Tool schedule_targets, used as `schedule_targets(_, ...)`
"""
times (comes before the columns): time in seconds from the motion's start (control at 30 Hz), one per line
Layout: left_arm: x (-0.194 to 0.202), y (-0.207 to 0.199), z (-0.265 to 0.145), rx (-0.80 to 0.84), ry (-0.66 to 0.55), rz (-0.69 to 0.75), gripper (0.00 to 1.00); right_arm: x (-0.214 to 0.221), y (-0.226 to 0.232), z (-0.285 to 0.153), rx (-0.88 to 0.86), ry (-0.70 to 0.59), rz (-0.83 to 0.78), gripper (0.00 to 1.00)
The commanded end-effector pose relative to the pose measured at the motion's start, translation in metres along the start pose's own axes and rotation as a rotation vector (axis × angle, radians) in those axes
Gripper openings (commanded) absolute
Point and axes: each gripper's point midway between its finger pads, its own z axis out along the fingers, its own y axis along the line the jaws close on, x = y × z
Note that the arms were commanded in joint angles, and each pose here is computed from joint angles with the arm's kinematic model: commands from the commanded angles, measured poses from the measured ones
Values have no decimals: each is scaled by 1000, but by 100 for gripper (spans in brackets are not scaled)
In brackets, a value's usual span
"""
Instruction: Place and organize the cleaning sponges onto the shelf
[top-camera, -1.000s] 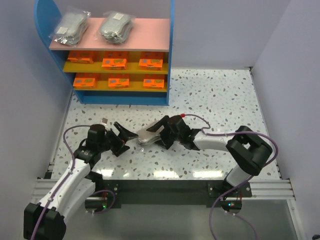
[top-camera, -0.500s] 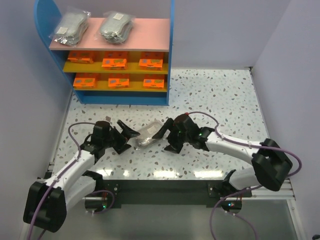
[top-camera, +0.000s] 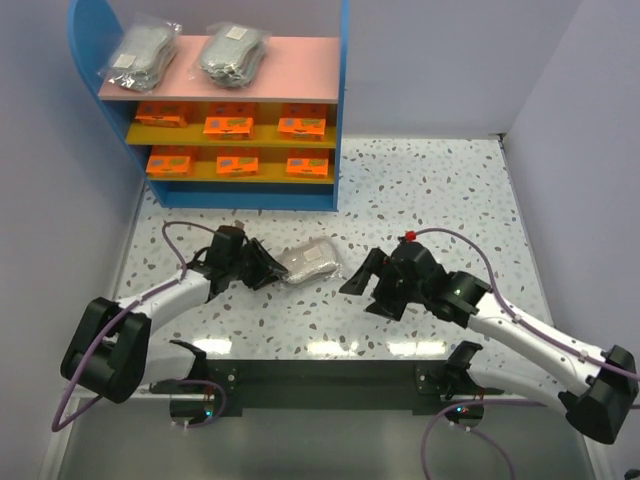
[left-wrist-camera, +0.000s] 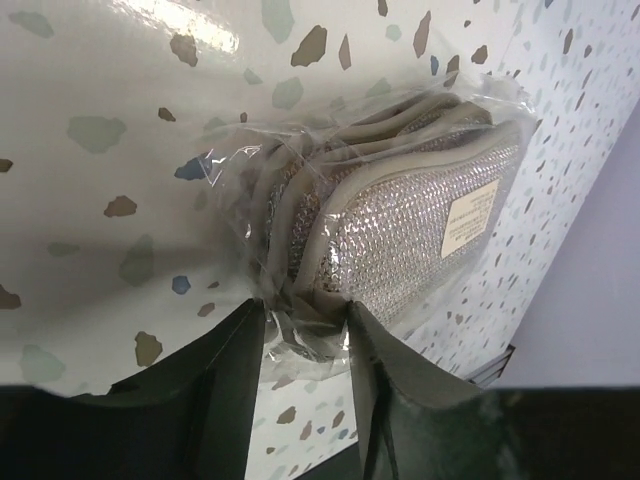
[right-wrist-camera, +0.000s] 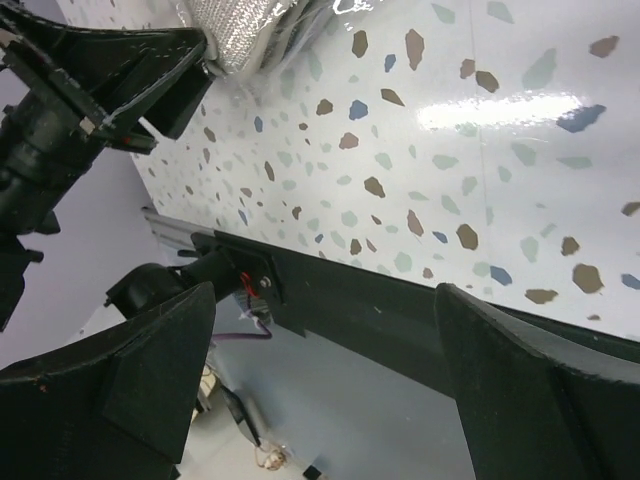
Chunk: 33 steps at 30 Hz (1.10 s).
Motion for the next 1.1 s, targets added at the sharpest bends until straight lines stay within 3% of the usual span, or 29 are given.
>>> schedule_targets(0.0, -12, -8, 3, 12, -53, 66, 42, -7, -15, -24, 47, -57, -36, 93)
schedule_targets(0.27, 5, 6, 3, -22, -20, 83, 0, -8, -21, -46, 47, -80, -45, 93)
schedule_targets(0.4, 12, -4, -8, -1, -4, 77, 0, -7, -22, -51, 49, -79, -63, 93)
schedule_targets(0.5, 6, -28, -38, 55, -51, 53, 0, -8, -18, -59, 36, -87, -81, 93)
schedule_targets(0.77, -25, -109, -152, 260, -244, -132, 0, -15, -22, -74, 49, -133, -107, 93)
schedule_targets(1.07, -66, -218, -260, 558, -399, -171, 0, -17, -25, -82, 60, -145, -146, 94)
